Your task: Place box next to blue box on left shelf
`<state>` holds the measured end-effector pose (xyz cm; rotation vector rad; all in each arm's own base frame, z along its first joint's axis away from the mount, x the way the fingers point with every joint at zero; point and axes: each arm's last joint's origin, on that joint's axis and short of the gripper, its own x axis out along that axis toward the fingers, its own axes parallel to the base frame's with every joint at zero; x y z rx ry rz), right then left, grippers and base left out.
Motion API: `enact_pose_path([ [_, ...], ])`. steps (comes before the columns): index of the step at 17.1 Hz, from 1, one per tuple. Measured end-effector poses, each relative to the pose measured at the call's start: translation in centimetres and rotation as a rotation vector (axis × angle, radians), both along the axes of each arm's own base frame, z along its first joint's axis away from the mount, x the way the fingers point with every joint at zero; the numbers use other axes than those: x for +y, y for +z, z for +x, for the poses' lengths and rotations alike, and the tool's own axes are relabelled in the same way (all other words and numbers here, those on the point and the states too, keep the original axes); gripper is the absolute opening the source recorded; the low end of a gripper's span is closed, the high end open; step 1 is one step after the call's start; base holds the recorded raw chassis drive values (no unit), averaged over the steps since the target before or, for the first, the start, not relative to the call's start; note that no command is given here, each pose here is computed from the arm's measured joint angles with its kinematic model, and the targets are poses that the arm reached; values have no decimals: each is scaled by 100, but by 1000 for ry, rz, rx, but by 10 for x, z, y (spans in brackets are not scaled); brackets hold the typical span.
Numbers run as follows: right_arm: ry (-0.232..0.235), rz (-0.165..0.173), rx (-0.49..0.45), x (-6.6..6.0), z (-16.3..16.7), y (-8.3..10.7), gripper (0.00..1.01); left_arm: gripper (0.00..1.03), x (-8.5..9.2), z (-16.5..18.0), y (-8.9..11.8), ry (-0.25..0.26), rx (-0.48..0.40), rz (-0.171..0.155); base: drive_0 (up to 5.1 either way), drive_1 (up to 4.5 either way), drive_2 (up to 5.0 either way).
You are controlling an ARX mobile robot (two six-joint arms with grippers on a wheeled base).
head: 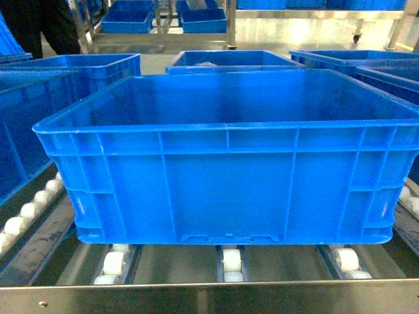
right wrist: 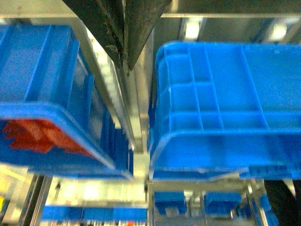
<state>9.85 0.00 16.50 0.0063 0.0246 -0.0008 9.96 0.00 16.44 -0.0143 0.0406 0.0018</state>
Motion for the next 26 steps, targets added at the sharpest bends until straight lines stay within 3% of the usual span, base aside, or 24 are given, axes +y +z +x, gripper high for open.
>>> enact_pose_path([
  [4,1,0,-55,0,-2,6,2,1,0,-2,6,-2,-64,1,0,0,0],
  [12,1,0,-29,0,-1,2,2,1,0,-2,3,-2,-40,1,0,0,0],
  [13,1,-1,-29,0,-1,2,7,5,0,-2,3,-1,-40,1,0,0,0],
  [20,1,-1,-29,0,-1,2,97,95,0,-2,3,-2,-40,1,0,0,0],
  [22,1,0,-29,0,-1,2,100,100,0,-2,3,-1,-40,3,0,0,0],
  [26,1,-1,-29,0,-1,2,97,97,0,-2,3,-1,-40,3,0,0,0],
])
